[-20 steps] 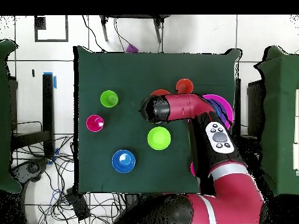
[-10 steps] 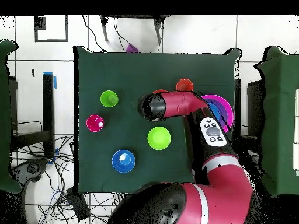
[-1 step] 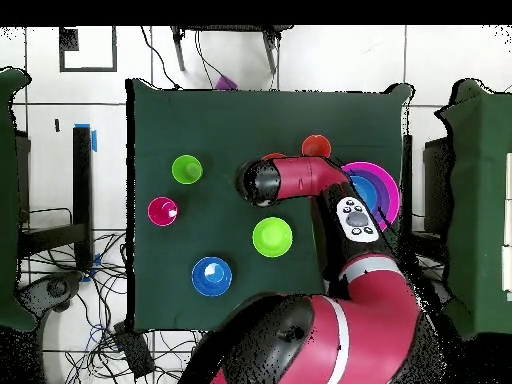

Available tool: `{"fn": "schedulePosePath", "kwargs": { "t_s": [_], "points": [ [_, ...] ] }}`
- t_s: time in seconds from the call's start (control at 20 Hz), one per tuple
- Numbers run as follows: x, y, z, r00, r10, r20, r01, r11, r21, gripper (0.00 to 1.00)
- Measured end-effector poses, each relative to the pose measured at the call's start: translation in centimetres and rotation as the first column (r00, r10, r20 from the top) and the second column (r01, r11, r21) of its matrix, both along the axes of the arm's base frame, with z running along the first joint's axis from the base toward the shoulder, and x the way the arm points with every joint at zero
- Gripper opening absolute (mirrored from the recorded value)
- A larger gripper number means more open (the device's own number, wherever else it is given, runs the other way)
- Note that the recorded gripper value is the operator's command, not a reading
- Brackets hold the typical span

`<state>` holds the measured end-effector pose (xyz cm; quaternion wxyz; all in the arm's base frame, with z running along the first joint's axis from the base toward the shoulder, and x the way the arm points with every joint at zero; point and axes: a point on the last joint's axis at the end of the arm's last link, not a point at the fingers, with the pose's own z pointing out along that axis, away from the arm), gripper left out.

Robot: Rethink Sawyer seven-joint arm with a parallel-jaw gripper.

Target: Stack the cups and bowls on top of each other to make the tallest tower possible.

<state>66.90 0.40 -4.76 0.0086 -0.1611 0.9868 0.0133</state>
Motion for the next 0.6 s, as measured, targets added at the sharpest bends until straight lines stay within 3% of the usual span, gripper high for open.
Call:
{"fn": "schedulePosePath", "kwargs": {
  "t_s": [0.05, 0.2, 0.6],
  "points": [
    [-0.1, 0.0, -0.3, 1.0, 0.0, -0.003, 0.0, 1.0, -0.003, 0.0],
    [-0.1, 0.0, -0.5, 1.0, 0.001, -0.005, -0.001, 1.0, -0.006, 0.0],
    [1.2, 0.0, 0.4, 0.9994, 0.024, 0.023, -0.022, 0.9978, -0.063, 0.0]
  ]
}}
